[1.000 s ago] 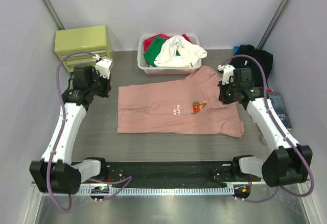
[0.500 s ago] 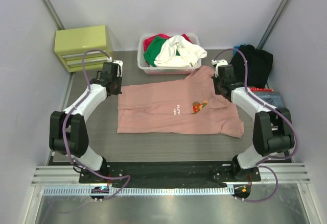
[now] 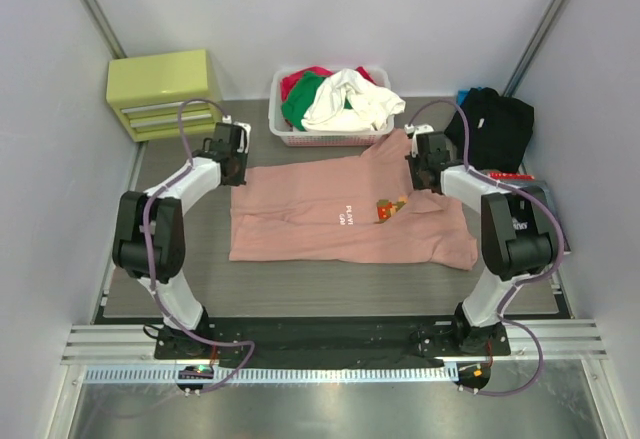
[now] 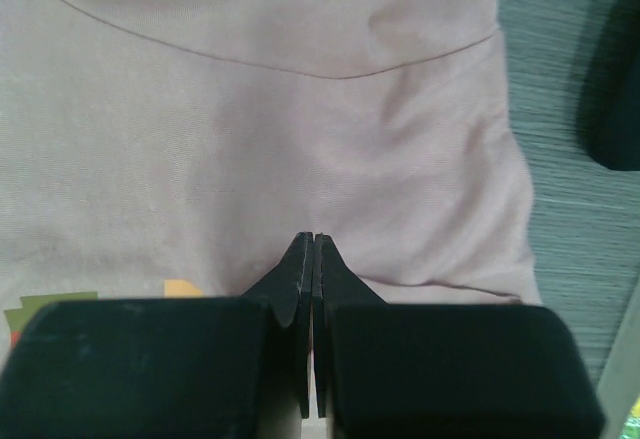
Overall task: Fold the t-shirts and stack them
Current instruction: Fold the flattened tshirt in 1/3 of the way
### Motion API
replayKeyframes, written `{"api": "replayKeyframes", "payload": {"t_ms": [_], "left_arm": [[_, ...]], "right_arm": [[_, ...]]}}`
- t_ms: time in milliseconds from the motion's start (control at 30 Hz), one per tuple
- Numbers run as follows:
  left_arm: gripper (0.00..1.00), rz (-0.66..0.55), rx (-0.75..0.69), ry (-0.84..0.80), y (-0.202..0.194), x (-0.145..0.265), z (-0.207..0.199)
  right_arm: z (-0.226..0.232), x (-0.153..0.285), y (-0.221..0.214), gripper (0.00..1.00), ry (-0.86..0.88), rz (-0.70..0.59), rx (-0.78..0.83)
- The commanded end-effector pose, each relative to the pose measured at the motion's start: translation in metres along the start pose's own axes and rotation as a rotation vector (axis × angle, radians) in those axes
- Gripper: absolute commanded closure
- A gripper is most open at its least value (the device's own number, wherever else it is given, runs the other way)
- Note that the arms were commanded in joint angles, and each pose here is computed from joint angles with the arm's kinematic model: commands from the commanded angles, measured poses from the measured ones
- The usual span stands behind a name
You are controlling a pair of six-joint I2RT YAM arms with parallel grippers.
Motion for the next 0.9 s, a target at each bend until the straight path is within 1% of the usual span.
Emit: {"api": "replayKeyframes", "payload": {"t_ms": [0, 167, 333, 400, 600, 733, 867], "left_arm": [[1.0, -0.013, 0.003, -0.064, 0.01, -0.016, -0.011], [1.0, 0.035, -0.002, -0.143, 0.002, -0.029, -0.024], [1.0, 0.027, 0.0, -0.152, 0.006, -0.029, -0.025], [1.0, 0.045, -0.002, -0.159, 0.002, -0.032, -0.027], [1.0, 0.083, -0.026, -0.146, -0.017, -0.035, -0.027], [1.0, 0.059, -0.047, -0.109, -0.021, -0.034, -0.023], [1.0, 0.068, -0.049, -0.124, -0.025, -0.034, -0.025]], "right_arm": [[0.011, -0.004, 0.026, 0.99, 0.042, -0.063, -0.028], [0.012, -0.015, 0.018, 0.99, 0.042, -0.028, -0.021], [0.013, -0.023, 0.006, 0.99, 0.041, 0.001, -0.019], [0.012, -0.026, 0.002, 0.99, 0.036, 0.017, -0.021], [0.014, -0.027, -0.018, 0.99, 0.059, 0.063, -0.031], [0.012, -0.027, -0.021, 0.99, 0.052, 0.058, -0.018], [0.014, -0.031, -0.03, 0.99, 0.058, 0.092, -0.026]]}}
Point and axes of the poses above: each gripper's point midway between its finger pads, its own x axis back along the fingers, its own z axis along the line the jaws close on, y = z × x, the point moved 5 cm from there along x, back along the fingers, and after that the axes turned 13 degrees about -x, right-handed, at the moved point
